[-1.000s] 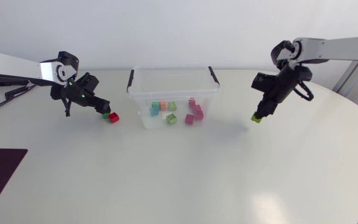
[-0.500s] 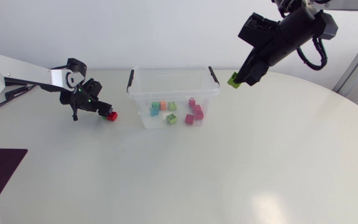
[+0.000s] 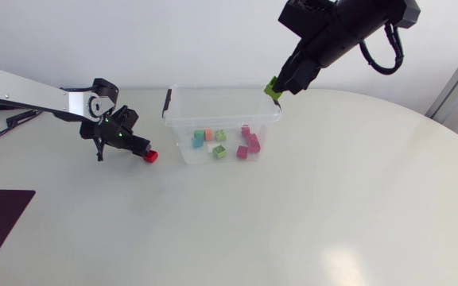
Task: Pick up the duplo bricks and place them in the container
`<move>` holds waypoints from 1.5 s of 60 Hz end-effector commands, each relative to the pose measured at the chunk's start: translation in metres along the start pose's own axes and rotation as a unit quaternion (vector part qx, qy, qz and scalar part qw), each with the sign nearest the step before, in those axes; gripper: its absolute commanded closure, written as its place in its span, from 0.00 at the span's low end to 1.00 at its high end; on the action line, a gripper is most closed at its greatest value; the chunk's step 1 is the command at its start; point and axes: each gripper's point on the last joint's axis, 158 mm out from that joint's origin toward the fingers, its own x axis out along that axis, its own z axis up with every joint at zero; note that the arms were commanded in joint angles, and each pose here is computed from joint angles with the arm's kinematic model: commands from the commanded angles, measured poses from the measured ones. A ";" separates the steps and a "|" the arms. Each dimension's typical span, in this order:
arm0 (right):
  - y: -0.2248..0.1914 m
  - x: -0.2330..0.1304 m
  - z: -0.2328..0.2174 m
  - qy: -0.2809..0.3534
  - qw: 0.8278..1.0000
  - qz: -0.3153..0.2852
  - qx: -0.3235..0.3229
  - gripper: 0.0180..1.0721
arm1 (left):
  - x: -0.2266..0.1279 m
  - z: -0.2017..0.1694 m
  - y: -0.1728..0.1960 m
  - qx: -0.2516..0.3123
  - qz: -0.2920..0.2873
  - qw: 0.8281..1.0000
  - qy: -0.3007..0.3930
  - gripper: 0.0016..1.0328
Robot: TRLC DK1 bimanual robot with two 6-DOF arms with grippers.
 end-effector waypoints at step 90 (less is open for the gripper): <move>0.020 0.010 -0.013 -0.026 0.998 -0.042 0.046 0.04 | -0.009 0.024 0.043 0.220 -0.045 0.974 0.005 0.25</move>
